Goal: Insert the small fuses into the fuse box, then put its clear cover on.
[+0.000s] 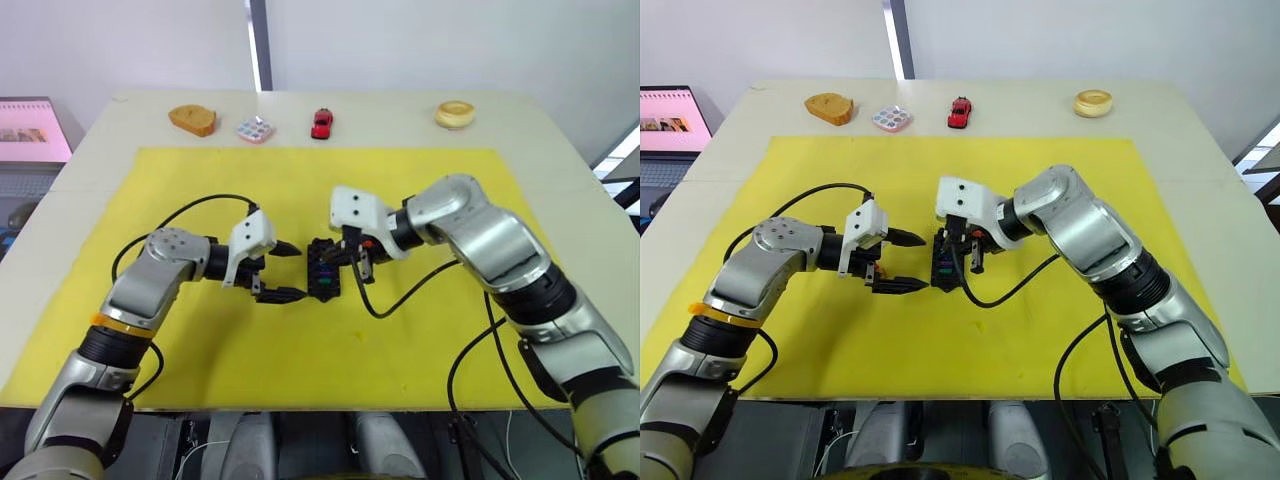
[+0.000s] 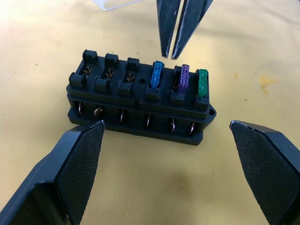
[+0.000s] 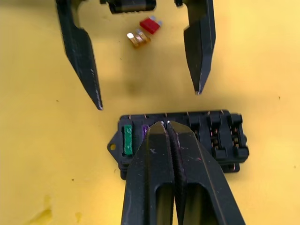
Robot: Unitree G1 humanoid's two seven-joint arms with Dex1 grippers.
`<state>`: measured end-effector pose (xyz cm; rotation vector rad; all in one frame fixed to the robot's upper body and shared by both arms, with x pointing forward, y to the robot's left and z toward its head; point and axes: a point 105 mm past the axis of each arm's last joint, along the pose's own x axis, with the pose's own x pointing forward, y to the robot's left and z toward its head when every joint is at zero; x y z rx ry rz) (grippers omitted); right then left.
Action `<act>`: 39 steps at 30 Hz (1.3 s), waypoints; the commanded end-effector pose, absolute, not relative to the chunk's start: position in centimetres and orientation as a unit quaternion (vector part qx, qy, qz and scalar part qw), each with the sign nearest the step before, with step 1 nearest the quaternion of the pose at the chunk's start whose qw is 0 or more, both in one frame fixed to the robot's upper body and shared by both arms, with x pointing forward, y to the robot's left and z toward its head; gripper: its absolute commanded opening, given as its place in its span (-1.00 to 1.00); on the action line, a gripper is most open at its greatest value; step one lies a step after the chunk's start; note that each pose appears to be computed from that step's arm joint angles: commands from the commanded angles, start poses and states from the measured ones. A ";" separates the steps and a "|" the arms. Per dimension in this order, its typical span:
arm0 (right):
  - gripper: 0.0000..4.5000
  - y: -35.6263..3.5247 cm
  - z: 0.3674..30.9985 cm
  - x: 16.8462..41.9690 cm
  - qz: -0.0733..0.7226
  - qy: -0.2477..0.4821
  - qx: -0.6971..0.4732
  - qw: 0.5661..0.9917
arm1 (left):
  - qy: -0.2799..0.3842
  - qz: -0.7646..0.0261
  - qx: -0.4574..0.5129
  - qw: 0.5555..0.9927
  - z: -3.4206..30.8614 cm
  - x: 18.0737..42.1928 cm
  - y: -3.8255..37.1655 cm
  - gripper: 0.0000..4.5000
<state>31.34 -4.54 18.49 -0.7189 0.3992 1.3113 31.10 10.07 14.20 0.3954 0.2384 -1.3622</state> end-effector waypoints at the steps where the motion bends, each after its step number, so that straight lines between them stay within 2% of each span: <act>1: -0.97 -4.3 19.1 31.4 0.591 0.160 -0.325 0.721 | 0.090 -0.618 0.194 0.756 15.5 31.5 10.3 1.00; 17: -0.97 -4.9 16.9 32.2 0.577 0.186 -0.332 0.723 | 0.087 -0.617 0.197 0.757 15.5 31.7 10.2 1.00; 32: -0.97 -6.6 13.2 32.2 0.565 0.245 -0.366 0.698 | 0.086 -0.617 0.197 0.757 15.4 31.7 10.1 1.00; 36: -0.97 -6.5 13.5 32.2 0.566 0.240 -0.363 0.700 | 0.084 -0.619 0.196 0.756 15.6 31.6 10.1 1.00; 39: -0.97 -5.4 15.6 32.1 0.585 0.197 -0.312 0.722 | 0.069 -0.625 0.169 0.759 16.6 31.4 9.8 1.00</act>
